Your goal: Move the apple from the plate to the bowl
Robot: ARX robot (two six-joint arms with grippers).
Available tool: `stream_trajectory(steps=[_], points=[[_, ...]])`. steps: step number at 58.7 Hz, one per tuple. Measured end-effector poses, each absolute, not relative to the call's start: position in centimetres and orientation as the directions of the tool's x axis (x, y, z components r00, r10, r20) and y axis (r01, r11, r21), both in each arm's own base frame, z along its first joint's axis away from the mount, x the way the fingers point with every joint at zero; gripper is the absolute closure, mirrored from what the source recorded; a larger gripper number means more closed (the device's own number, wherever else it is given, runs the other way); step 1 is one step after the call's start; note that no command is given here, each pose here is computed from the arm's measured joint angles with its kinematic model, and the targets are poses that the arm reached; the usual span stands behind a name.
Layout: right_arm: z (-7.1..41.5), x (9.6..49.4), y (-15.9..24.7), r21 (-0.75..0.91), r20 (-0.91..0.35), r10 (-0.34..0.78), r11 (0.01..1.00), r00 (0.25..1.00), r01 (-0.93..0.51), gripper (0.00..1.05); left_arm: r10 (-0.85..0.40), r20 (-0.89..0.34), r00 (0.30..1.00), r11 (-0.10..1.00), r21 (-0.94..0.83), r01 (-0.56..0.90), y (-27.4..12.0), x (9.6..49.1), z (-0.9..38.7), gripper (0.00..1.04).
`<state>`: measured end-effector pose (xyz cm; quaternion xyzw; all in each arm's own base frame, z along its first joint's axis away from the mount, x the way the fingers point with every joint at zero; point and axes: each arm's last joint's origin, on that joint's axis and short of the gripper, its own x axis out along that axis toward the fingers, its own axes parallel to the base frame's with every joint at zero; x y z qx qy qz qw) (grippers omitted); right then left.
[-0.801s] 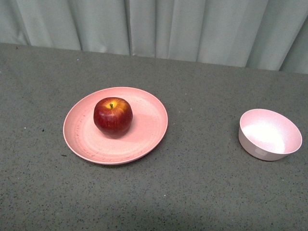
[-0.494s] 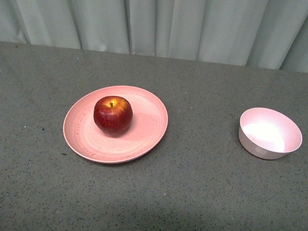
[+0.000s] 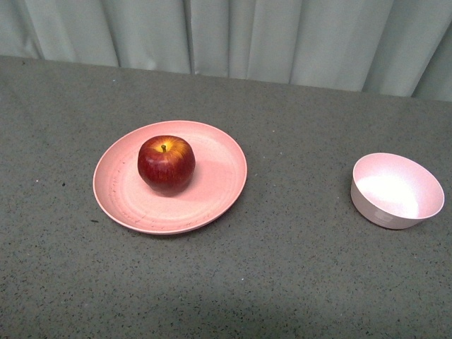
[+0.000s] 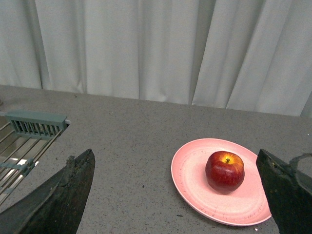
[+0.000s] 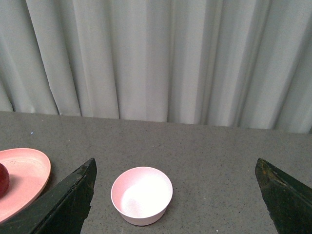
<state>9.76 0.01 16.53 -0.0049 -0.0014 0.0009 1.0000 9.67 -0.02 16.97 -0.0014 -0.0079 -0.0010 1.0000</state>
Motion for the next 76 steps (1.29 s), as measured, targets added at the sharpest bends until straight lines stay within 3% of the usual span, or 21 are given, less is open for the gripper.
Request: stream_trajectory(steps=[62, 68, 76], points=[[16.5, 9.8, 0.0, -0.010, 0.003, 0.002, 1.000, 1.000, -0.002, 0.09, -0.002, 0.016, 1.000, 1.000, -0.003, 0.002, 0.0, 9.7, 17.0, 0.07], [16.4, 10.1, 0.1, -0.099, -0.020, -0.112, 0.989, 0.994, 0.109, 0.09, -0.001, 0.016, 1.000, 1.000, -0.003, 0.001, 0.0, 9.7, 17.0, 0.07], [17.6, 12.7, 0.1, -0.172, -0.086, -0.051, 0.985, 0.995, 0.036, 0.09, -0.002, 0.016, 1.000, 1.000, -0.003, 0.002, 0.0, 9.7, 17.0, 0.07]])
